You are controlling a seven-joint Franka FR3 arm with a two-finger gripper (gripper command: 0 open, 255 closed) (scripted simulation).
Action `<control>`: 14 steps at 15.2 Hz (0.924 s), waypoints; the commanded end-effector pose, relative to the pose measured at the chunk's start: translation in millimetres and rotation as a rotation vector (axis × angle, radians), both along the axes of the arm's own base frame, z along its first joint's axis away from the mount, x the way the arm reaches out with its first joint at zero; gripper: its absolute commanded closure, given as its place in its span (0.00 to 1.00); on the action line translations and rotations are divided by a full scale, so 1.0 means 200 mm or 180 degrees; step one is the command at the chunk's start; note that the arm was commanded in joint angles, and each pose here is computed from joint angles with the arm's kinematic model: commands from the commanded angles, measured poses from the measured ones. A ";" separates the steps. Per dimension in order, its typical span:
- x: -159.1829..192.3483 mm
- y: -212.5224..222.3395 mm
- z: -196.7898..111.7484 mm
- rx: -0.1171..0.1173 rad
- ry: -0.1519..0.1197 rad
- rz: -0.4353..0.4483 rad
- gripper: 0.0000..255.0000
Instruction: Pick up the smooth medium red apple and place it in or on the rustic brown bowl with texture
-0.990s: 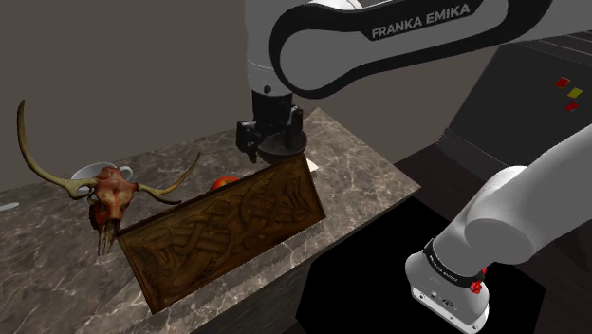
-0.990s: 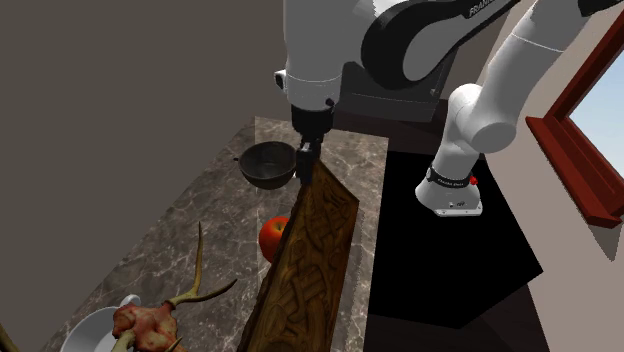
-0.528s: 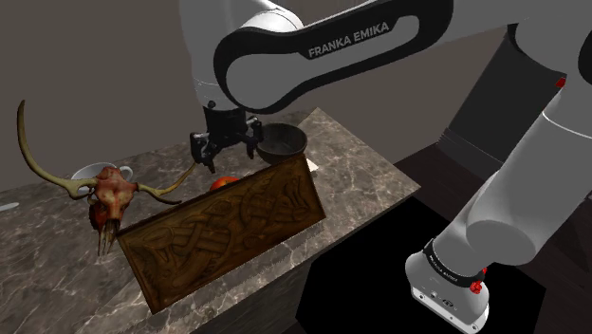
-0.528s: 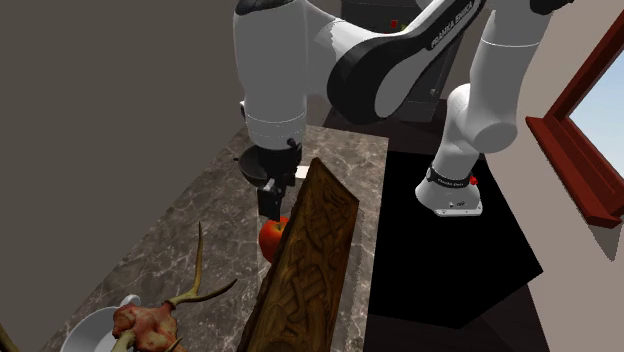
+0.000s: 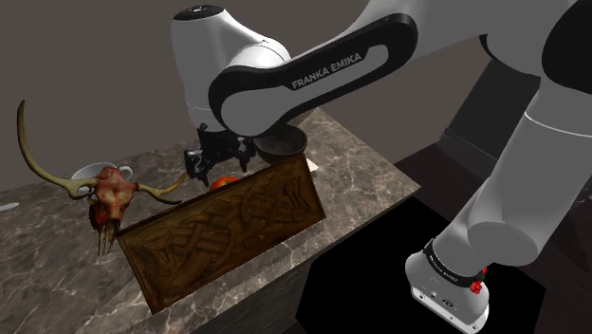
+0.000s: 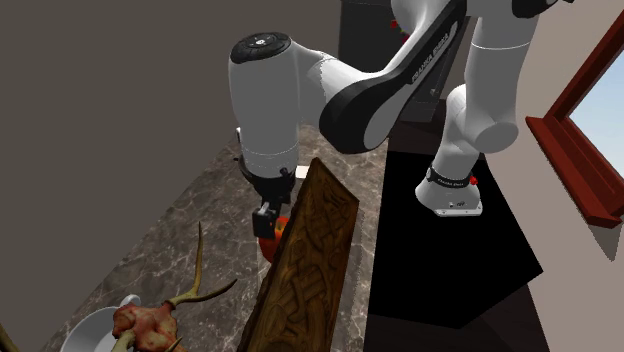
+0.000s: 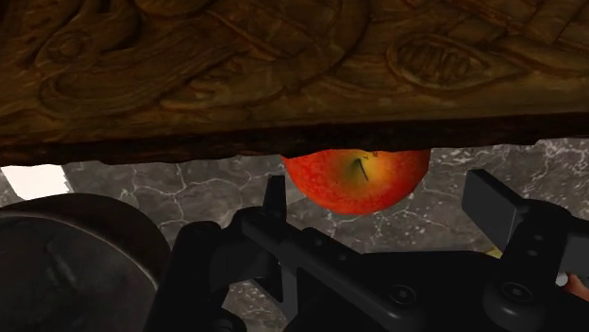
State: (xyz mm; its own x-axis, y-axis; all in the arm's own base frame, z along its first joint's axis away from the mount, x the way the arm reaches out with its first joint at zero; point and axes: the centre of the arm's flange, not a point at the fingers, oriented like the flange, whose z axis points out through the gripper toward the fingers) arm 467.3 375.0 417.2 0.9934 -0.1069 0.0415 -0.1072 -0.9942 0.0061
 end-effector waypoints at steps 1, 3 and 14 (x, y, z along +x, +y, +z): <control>0.00 0.00 -0.04 0.0001 -0.0001 0.0000 0.00; 0.00 0.00 -0.04 0.0001 -0.0001 0.0000 0.00; 0.00 0.00 -0.04 0.0001 -0.0001 0.0000 1.00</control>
State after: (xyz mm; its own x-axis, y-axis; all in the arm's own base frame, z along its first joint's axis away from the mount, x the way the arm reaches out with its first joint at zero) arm 468.0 374.2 409.5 0.9934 -0.1069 0.0416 -0.1072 -0.9942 0.0059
